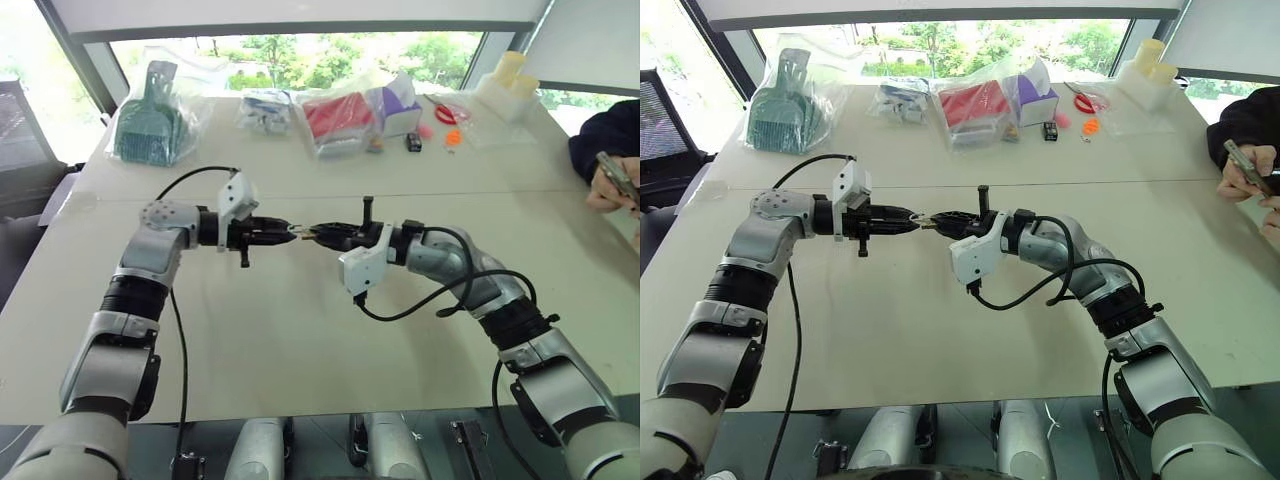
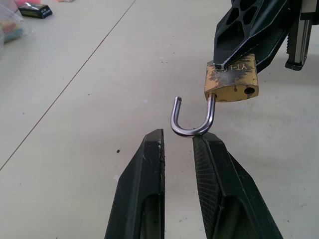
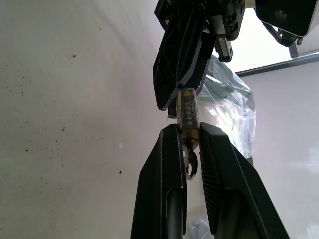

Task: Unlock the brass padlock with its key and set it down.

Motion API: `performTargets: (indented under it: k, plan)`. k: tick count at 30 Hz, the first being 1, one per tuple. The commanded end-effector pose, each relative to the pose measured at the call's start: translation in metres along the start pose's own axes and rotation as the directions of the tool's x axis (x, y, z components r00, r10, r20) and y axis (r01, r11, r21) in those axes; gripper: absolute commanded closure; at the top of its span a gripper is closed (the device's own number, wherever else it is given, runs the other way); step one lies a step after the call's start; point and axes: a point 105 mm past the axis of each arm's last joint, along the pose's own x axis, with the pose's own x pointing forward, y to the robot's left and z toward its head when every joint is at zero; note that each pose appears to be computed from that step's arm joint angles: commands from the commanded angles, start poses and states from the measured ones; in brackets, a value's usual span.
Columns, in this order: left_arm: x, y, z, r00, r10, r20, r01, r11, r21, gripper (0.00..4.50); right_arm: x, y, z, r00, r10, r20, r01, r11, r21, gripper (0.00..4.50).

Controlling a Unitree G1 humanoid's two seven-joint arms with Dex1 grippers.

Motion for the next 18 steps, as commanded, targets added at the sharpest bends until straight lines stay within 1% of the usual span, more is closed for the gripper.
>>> performTargets:
  k: [1,6,11,15,16,17,18]
  plan:
    - [-0.022,0.002,0.007,0.999,0.042,0.003,-0.042,0.998,0.050,3.63,-0.004,-0.011,-0.002,0.999,-0.033,-0.004,0.033,0.999,-0.024,4.50]
    - [-0.037,-0.002,-0.001,0.996,0.091,-0.021,-0.090,0.995,0.038,3.63,-0.007,0.001,-0.020,0.998,-0.009,-0.066,0.009,1.000,-0.010,4.50]
    - [-0.044,-0.005,-0.003,0.989,0.146,-0.016,-0.145,0.989,0.028,3.63,-0.009,0.025,-0.043,0.990,0.054,-0.134,-0.053,0.999,0.004,4.50]
    - [-0.046,-0.007,-0.002,0.983,0.181,-0.018,-0.181,0.983,0.025,3.63,-0.008,0.040,-0.049,0.985,0.100,-0.143,-0.097,0.995,0.023,4.50]
    - [-0.046,-0.008,-0.002,0.983,0.185,-0.018,-0.184,0.983,0.021,3.68,-0.008,0.042,-0.049,0.985,0.106,-0.140,-0.103,0.994,0.026,3.51]
    - [-0.046,-0.009,-0.002,0.982,0.186,-0.020,-0.186,0.982,0.017,3.68,-0.009,0.043,-0.049,0.984,0.111,-0.136,-0.108,0.994,0.028,3.18]
    - [-0.046,-0.010,-0.002,0.982,0.187,-0.021,-0.187,0.982,0.015,3.68,-0.009,0.044,-0.048,0.985,0.113,-0.133,-0.110,0.993,0.031,2.55]
